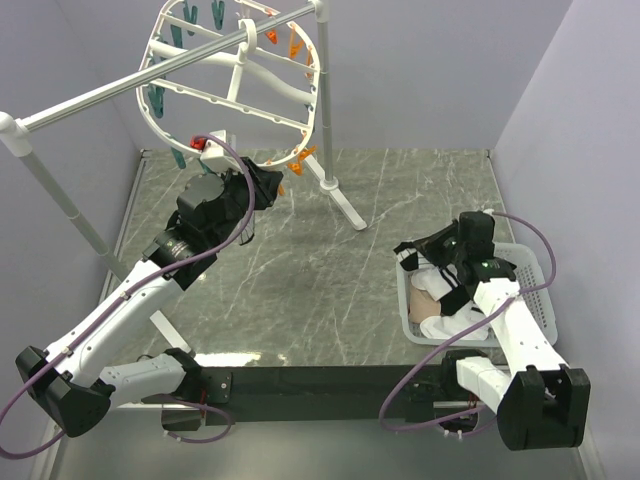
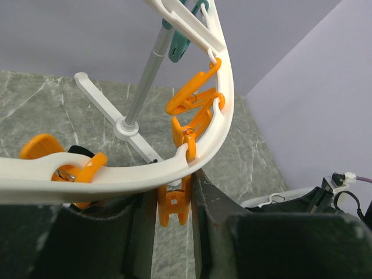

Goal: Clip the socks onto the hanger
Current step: Pick up the sock from the bin, then clamp the sock onto the hanger.

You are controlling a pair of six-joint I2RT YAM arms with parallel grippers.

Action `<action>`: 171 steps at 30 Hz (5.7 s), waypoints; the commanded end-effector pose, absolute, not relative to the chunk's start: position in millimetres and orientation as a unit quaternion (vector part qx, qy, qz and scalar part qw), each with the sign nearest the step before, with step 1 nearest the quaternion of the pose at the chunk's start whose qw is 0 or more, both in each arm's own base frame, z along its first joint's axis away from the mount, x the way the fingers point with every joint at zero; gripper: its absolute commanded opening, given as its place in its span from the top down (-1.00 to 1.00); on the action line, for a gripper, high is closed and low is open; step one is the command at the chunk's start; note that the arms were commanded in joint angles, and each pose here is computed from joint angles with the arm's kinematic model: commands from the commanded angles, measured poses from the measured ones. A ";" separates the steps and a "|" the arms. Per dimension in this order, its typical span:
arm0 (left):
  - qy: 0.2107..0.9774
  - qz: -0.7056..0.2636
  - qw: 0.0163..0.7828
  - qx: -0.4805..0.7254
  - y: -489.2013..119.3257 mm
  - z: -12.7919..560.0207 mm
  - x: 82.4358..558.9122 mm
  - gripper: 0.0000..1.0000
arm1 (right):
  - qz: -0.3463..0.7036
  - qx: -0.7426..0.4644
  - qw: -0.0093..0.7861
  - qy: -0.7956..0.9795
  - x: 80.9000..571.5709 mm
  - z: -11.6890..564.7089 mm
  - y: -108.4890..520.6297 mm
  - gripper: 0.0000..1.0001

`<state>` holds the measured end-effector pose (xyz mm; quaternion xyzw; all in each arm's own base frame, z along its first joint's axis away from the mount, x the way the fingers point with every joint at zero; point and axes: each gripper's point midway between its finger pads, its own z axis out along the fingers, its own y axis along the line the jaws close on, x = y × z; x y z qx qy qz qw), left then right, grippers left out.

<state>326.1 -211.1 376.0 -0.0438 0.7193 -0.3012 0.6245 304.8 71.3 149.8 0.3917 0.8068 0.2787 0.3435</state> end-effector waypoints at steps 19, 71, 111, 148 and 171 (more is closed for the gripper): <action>0.694 -0.322 0.642 -0.056 -208.4 397.1 326.0 0.54 | 0.167 0.031 0.430 0.887 309.8 212.0 62.0 -0.64; 0.692 -0.293 0.656 -0.072 -195.9 395.7 331.9 0.51 | 0.114 -0.585 0.320 0.737 334.0 168.3 84.8 -0.62; 0.687 -0.284 0.666 -0.065 -190.6 399.5 328.2 0.51 | 0.198 -0.547 0.472 0.663 310.4 234.2 152.0 1.00; 0.650 -0.353 0.671 -0.059 -201.2 453.7 314.2 0.50 | 0.357 -0.129 0.714 0.588 295.0 391.1 297.5 1.00; 0.608 -0.316 0.725 0.077 -208.4 482.1 298.9 0.49 | 0.414 -0.316 0.672 0.527 264.8 377.2 359.2 1.00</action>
